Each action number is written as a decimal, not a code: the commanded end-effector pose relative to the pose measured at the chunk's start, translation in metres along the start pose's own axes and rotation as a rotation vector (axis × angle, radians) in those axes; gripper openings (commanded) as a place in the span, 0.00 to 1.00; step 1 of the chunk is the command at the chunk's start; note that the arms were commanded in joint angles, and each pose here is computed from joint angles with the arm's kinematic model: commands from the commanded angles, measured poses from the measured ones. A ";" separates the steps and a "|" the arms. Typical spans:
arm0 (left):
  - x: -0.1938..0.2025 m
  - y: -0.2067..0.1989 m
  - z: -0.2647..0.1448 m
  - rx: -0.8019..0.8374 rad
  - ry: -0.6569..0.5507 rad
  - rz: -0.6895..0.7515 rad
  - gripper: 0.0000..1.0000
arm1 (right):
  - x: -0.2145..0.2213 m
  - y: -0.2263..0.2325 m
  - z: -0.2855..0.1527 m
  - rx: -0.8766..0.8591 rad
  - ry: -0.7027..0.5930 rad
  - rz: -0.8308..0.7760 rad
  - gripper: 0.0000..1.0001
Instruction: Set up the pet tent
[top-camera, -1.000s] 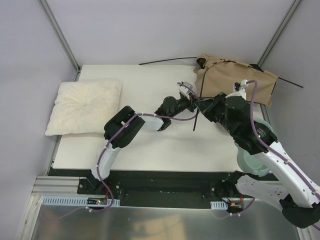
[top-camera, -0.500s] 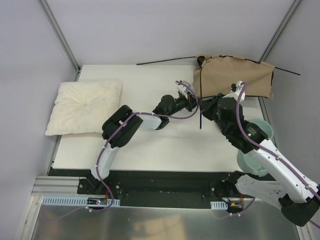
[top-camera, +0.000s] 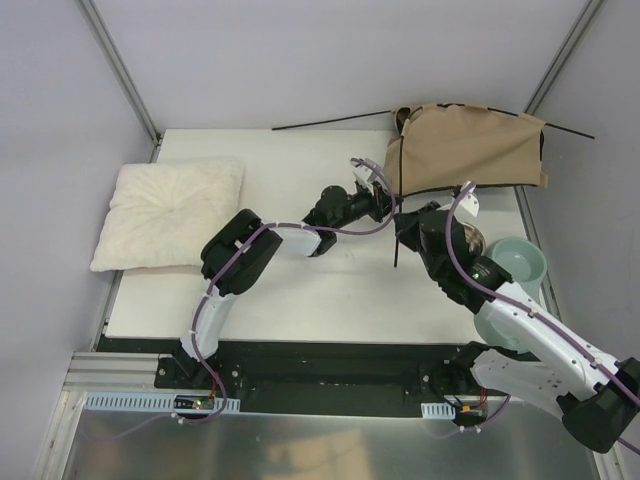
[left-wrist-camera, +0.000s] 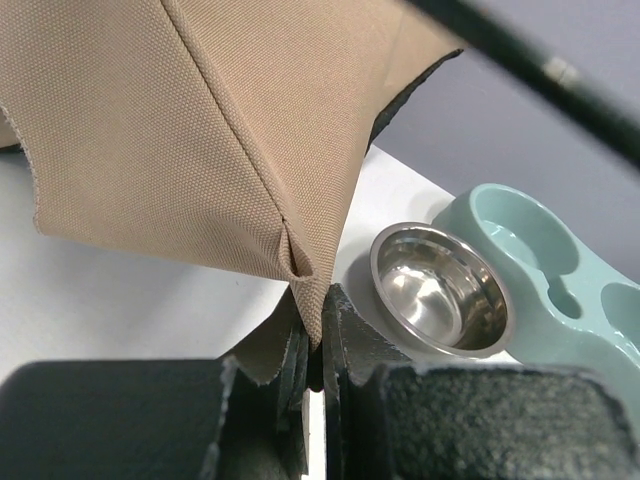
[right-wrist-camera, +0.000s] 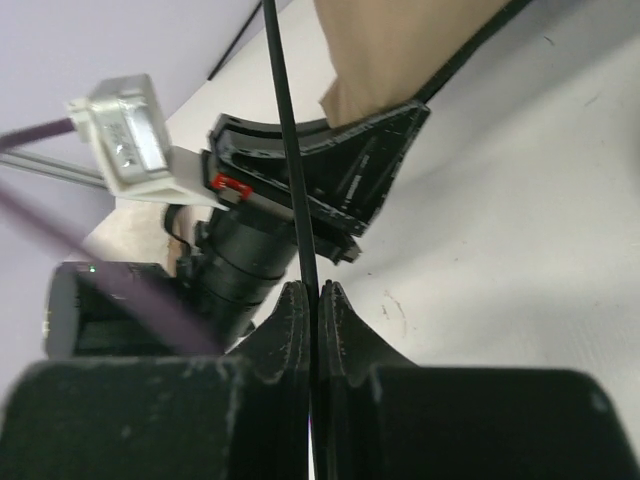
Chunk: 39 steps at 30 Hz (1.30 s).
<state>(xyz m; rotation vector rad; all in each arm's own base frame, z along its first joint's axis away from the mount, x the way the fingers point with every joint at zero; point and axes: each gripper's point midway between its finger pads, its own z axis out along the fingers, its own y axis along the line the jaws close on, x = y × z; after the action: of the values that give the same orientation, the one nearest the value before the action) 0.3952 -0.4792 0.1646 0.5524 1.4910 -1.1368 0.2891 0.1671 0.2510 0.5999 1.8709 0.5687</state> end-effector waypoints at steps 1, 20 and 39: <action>-0.067 -0.035 0.002 0.113 -0.110 0.032 0.00 | -0.026 -0.031 0.008 0.084 -0.163 0.062 0.00; -0.049 -0.062 -0.028 0.168 0.074 -0.046 0.00 | -0.044 -0.018 0.035 0.054 -0.286 0.154 0.00; -0.028 -0.083 -0.068 0.129 0.345 -0.223 0.00 | -0.093 -0.008 0.061 0.092 -0.409 0.187 0.00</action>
<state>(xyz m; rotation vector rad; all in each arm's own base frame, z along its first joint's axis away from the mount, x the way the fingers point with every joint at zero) 0.3585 -0.4409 0.1862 0.5799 1.7518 -1.1579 0.3430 0.1599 0.2453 0.7004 1.7229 0.5711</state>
